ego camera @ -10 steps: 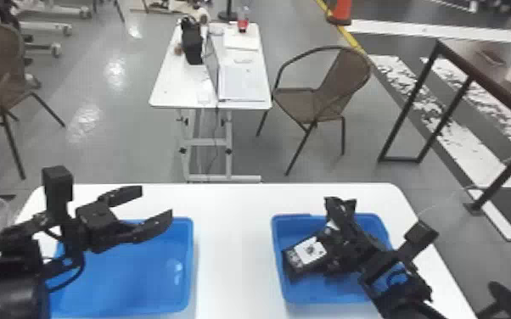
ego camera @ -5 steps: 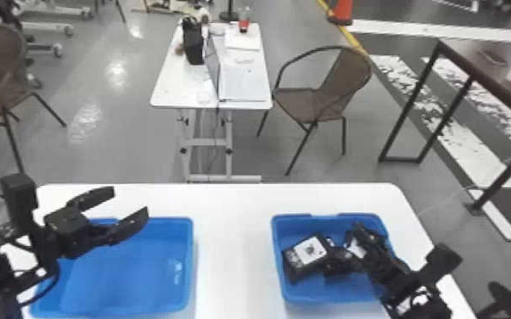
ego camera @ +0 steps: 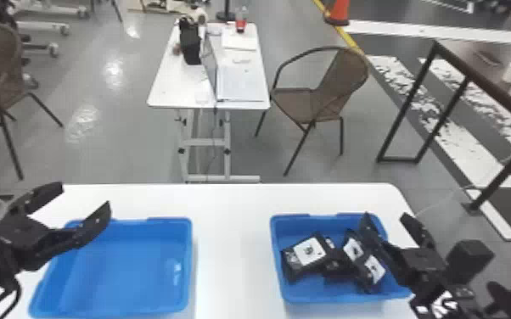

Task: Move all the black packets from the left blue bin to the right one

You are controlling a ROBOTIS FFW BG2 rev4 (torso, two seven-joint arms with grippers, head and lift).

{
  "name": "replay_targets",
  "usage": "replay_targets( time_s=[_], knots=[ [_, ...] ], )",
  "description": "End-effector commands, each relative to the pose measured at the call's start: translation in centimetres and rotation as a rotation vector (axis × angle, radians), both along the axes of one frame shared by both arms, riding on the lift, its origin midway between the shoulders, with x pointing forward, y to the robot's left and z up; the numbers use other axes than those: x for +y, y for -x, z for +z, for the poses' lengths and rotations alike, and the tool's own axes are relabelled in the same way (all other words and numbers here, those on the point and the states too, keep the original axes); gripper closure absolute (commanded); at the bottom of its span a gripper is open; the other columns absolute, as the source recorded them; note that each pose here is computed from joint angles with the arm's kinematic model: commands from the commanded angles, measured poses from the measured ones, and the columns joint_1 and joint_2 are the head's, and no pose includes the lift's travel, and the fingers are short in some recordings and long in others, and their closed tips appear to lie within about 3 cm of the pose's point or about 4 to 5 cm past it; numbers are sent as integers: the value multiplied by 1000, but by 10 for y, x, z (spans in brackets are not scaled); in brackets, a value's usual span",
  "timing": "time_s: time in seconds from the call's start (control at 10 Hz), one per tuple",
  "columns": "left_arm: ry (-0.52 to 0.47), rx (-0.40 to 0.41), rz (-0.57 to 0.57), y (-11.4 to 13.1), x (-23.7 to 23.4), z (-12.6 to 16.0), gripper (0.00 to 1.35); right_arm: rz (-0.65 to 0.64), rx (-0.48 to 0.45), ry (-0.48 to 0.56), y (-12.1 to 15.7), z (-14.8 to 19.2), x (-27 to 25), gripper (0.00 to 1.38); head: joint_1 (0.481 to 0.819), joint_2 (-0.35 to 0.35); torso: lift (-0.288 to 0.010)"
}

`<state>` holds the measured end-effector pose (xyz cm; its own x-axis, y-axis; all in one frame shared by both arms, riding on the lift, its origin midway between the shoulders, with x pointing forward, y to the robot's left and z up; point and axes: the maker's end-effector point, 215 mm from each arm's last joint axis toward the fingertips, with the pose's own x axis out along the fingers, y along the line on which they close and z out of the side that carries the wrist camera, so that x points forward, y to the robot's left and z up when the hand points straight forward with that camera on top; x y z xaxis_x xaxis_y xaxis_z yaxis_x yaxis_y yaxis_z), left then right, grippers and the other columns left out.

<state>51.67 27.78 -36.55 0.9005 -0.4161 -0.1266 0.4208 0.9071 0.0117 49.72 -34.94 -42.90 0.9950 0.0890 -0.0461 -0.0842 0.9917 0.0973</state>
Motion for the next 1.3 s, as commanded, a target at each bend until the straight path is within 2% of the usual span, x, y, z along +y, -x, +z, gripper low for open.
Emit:
replay_targets(
  time_s=[0.0,0.1,0.2,0.3,0.4,0.6,0.8,1.2],
  knots=[
    [-15,-27,35,23,4,-2,24,-2,-31,74,35,23,11,182,695,-83,0],
    [-32,-29,38,34,2,-8,25,-11,-77,111,57,33,9,214,695,-70,0],
    [-49,-83,22,47,-4,-2,81,3,-93,126,75,32,11,263,695,-62,0],
    [-69,-119,42,58,-15,4,119,14,-75,146,93,29,13,277,695,-72,0],
    [-80,-121,82,68,-20,1,121,16,-48,158,113,23,11,280,695,-79,0],
    [-51,-73,82,90,-25,-19,121,2,-17,174,139,16,-1,280,695,-102,0],
    [-43,-37,94,98,-25,-32,121,14,-2,174,146,11,1,280,695,-136,0],
    [-5,11,80,98,-39,-44,121,13,5,168,152,10,1,280,695,-154,0]
  ],
)
